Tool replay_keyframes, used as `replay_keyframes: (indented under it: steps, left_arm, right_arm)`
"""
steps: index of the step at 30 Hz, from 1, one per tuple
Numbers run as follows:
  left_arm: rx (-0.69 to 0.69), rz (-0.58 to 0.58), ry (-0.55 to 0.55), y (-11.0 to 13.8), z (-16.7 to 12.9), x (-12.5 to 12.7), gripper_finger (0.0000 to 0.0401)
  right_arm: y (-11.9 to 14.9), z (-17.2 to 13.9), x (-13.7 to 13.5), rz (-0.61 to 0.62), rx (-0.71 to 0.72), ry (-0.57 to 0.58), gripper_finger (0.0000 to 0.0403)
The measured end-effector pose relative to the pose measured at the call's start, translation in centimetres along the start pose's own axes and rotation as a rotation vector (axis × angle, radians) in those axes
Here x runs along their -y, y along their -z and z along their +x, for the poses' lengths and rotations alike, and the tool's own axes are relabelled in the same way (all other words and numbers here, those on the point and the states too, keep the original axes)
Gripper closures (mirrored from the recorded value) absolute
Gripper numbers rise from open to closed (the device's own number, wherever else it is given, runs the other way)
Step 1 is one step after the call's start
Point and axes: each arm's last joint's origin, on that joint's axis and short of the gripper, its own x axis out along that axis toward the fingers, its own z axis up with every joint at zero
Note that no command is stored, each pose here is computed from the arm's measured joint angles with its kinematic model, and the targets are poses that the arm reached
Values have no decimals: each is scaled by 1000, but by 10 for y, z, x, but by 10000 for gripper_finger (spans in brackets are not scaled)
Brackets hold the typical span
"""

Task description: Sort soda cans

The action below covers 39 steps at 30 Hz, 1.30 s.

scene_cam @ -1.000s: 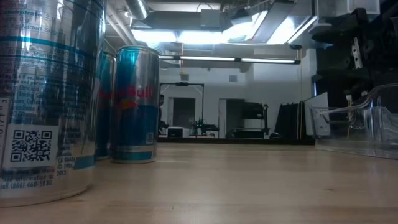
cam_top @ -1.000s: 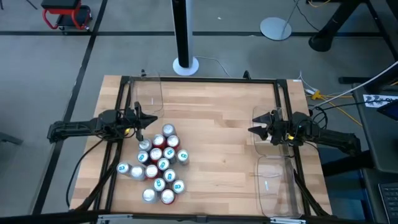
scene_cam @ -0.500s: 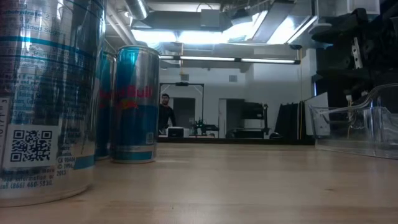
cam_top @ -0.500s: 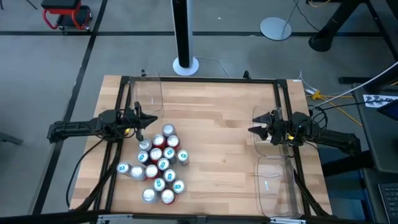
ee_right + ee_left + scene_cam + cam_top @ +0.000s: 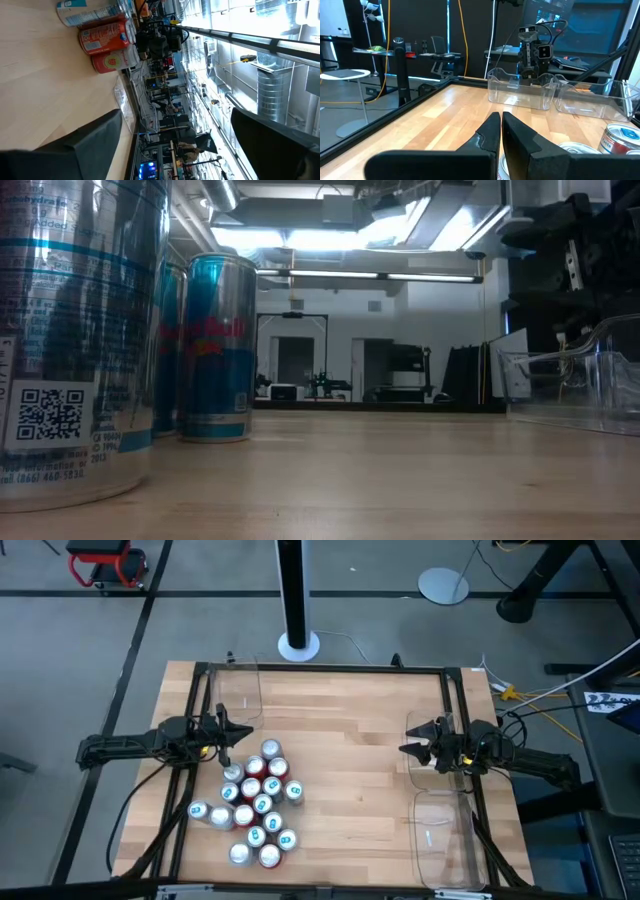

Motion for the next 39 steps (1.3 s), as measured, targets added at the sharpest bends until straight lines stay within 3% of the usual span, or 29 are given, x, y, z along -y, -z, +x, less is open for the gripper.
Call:
replay_keyframes:
  steps: [18, 25, 31, 35, 39]
  left_arm:
    - [0, -25, 0, 0, 0, 0, 391]
    - [1, 40, -1, 0, 0, 0, 391]
    - [3, 164, -2, 0, 0, 0, 391]
    - [3, 228, -42, -1, 0, -1, 391]
    - [14, 155, -65, -2, 0, -2, 391]
  right_arm:
    - [-1, 0, 6, 71, 16, 56, 29]
    - [2, 0, 6, 86, -79, 82, 29]
    - [-6, -6, 39, 64, -51, 207, 29]
    - [-7, -5, 50, 48, -104, 201, 29]
    - [-5, 3, 57, 82, -181, 134, 29]
